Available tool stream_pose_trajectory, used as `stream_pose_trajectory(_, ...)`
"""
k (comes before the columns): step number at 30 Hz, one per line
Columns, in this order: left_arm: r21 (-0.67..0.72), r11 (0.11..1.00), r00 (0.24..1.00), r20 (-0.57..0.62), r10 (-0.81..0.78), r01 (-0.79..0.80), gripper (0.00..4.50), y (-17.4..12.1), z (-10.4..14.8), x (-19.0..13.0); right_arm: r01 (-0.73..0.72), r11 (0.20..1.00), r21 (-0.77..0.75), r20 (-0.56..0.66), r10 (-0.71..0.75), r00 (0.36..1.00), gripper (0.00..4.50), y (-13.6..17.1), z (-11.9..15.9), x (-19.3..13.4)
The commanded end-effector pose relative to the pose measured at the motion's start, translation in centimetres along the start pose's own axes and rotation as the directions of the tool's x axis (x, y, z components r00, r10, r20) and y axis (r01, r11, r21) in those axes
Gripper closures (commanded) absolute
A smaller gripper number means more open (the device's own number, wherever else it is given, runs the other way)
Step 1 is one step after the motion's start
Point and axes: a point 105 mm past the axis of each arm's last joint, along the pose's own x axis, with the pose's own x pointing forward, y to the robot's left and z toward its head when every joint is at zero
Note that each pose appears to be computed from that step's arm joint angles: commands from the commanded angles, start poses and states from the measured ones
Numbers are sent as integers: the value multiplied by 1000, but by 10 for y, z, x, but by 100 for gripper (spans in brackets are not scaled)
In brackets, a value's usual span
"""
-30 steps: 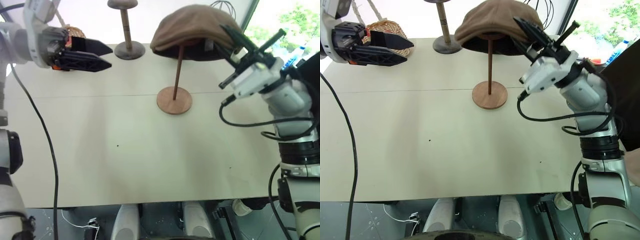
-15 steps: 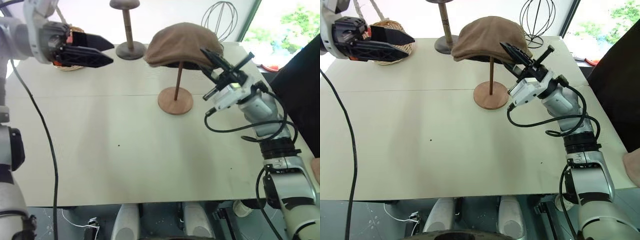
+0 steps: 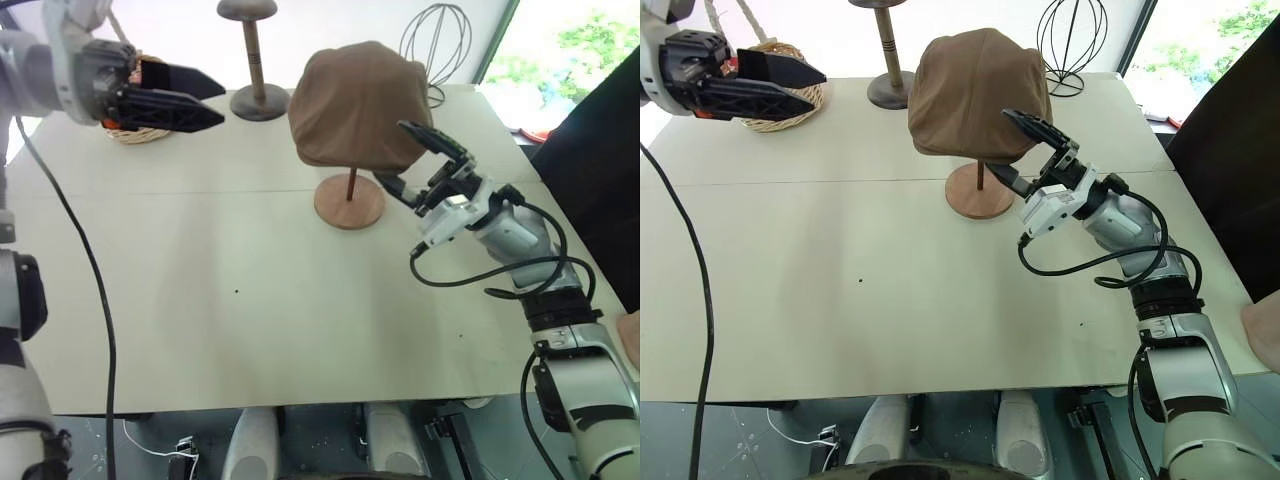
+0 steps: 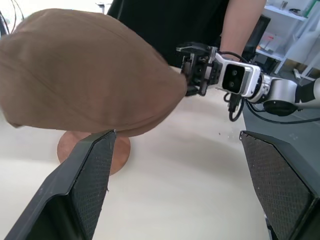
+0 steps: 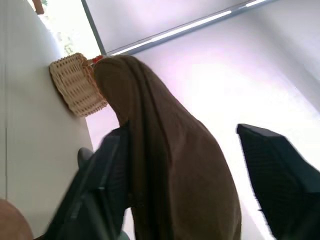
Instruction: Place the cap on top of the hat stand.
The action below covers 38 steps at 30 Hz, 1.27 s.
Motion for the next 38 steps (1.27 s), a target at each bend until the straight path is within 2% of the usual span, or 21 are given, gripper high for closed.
stream_pose_trajectory(1,64,998,999,40,6,-9,33,-6,20,-7,-18,999,-39,12,18,1000,4,-11,11,-3)
stream_pose_trajectory(8,59,998,999,42,-4,2,33,-6,13,-6,-161,987,15,-68,162,984,4,-14,39,-27)
stream_pose_trajectory(11,57,998,999,45,-1,-1,33,-4,8,-6,-246,957,155,-115,265,957,4,-21,54,-37)
stream_pose_trajectory(15,63,998,999,43,3,-6,33,0,4,-6,-331,850,409,-180,431,884,4,-48,59,-50)
stream_pose_trajectory(20,79,997,999,38,14,-17,33,4,2,-6,-198,693,694,-256,493,832,4,-108,34,-66)
stream_pose_trajectory(23,90,996,999,29,27,-30,33,6,0,-8,-117,604,788,-258,497,828,4,-129,20,-77)
stream_pose_trajectory(24,94,995,999,28,31,-33,33,7,0,-8,-66,546,835,-264,503,823,4,-133,15,-80)
stream_pose_trajectory(26,101,994,999,27,35,-38,33,7,0,-9,-58,489,871,-224,499,837,4,-142,14,-81)
stream_pose_trajectory(28,109,993,999,26,37,-40,33,7,0,-10,-35,389,921,-189,522,831,4,-147,13,-83)
stream_pose_trajectory(34,123,991,999,22,46,-48,33,1,-1,-17,27,284,958,-178,523,834,4,-155,0,-84)
stream_pose_trajectory(38,109,992,998,23,61,-63,33,-2,-2,-24,12,319,948,-194,546,815,4,-150,-7,-85)
